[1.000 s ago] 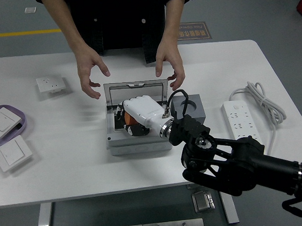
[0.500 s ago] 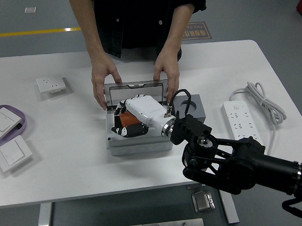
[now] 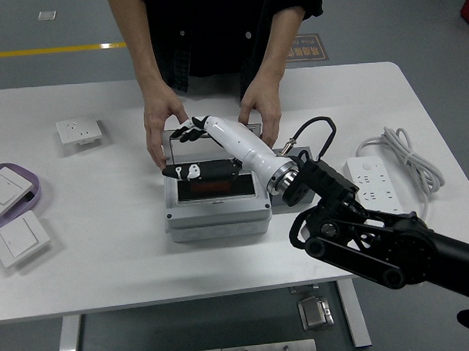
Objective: Pick up the cylinder from the cube,place it in the box,flap close box
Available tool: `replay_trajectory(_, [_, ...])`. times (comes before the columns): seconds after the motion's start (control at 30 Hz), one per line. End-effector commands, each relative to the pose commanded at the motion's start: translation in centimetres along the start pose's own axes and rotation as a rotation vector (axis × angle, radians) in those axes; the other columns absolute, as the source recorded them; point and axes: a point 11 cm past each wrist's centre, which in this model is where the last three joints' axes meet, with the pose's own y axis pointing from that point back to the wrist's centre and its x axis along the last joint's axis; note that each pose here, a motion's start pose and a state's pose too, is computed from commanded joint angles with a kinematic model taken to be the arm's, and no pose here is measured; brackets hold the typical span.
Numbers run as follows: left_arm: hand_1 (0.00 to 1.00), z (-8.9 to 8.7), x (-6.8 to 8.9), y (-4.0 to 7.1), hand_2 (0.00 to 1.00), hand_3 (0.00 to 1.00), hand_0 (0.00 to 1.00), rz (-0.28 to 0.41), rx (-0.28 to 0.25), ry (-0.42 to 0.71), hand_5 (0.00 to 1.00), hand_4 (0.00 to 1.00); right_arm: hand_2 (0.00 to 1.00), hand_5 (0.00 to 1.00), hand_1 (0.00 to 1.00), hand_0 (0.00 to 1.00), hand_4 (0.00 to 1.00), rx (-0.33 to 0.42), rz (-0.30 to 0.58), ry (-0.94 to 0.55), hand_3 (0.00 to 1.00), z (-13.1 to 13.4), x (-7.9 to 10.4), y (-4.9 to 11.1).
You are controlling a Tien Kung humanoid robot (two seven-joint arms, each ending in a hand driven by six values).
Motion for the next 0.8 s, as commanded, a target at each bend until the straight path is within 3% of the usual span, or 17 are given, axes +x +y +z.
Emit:
replay_trajectory(0.27, [0.607, 0.1, 0.3, 0.0, 0.533, 0.631, 0.625, 0.005, -0.002, -0.002, 0.308, 0.704, 0.638, 0.586, 0.62, 0.729, 0.96, -0.032, 0.047, -0.002, 0.666, 1.1, 2.8, -2.0])
replay_trajectory(0.33, [0.607, 0.1, 0.4, 0.0, 0.533, 0.631, 0.625, 0.006, -0.003, -0.003, 0.308, 0.704, 0.638, 0.586, 0.62, 0.729, 0.96, -0.044, 0.039, -0.004, 0.666, 1.6, 2.9, -2.6])
replay_trajectory(0.37, [0.607, 0.1, 0.4, 0.0, 0.533, 0.631, 0.625, 0.007, -0.003, -0.004, 0.306, 0.703, 0.628, 0.574, 0.609, 0.681, 0.939, -0.052, 0.035, -0.003, 0.659, 1.9, 2.9, -2.9])
replay_trajectory(0.53, [0.607, 0.3, 0.7, 0.0, 0.533, 0.631, 0.625, 0.011, -0.006, -0.006, 0.306, 0.703, 0.628, 0.574, 0.609, 0.681, 0.939, -0.109, 0.008, -0.004, 0.659, 3.8, 2.6, -4.1])
replay_trajectory(0.57, [0.607, 0.3, 0.7, 0.0, 0.533, 0.63, 0.625, 0.011, -0.006, -0.007, 0.305, 0.703, 0.624, 0.563, 0.587, 0.591, 0.931, -0.126, 0.006, -0.006, 0.657, 4.4, 2.6, -4.2])
replay_trajectory(0.8, [0.607, 0.4, 0.7, 0.0, 0.533, 0.631, 0.625, 0.012, -0.008, -0.009, 0.304, 0.702, 0.613, 0.547, 0.586, 0.589, 0.911, -0.21, 0.003, -0.01, 0.647, 8.0, 2.1, -4.0])
